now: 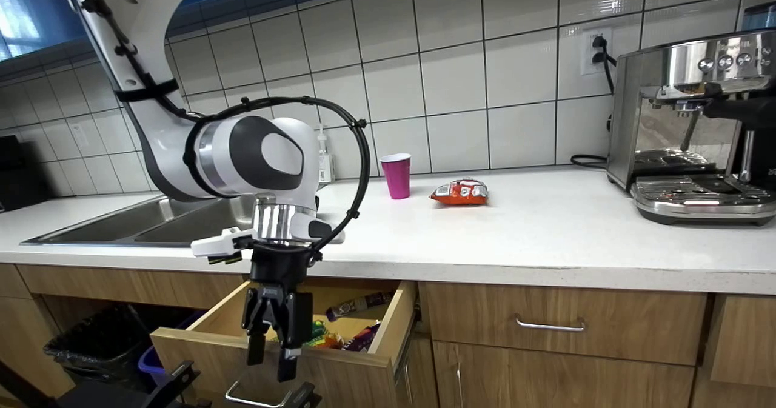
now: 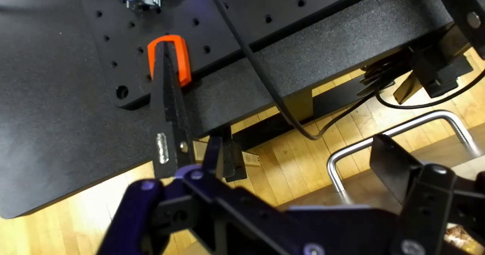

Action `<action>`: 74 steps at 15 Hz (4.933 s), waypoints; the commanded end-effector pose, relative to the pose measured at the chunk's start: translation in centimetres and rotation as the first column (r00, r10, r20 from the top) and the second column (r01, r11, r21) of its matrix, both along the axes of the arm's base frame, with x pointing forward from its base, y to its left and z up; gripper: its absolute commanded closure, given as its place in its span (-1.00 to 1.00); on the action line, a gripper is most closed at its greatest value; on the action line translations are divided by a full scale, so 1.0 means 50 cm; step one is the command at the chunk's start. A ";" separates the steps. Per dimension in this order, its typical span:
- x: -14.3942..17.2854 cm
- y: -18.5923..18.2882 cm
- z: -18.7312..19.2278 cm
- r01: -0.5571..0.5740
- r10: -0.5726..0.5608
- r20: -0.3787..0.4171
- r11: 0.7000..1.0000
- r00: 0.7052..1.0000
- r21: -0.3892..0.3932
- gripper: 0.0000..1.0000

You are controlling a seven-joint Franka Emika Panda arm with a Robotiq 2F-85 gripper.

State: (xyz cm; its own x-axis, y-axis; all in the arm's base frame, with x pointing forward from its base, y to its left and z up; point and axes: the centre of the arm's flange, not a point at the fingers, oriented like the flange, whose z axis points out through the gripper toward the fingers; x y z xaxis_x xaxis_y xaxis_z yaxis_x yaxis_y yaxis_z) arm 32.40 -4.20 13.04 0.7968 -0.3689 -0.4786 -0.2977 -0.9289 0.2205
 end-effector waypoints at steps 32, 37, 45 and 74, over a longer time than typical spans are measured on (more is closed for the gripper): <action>0.264 -0.002 -0.041 -0.175 0.216 0.400 0.975 0.891 -0.136 -1.00; 0.243 -0.012 -0.057 -0.166 0.222 0.497 0.974 0.839 -0.156 -1.00; 0.205 -0.001 -0.062 -0.118 0.242 0.656 0.967 0.715 -0.227 -1.00; 0.151 0.108 0.208 -0.164 0.095 0.668 0.986 0.738 0.040 -1.00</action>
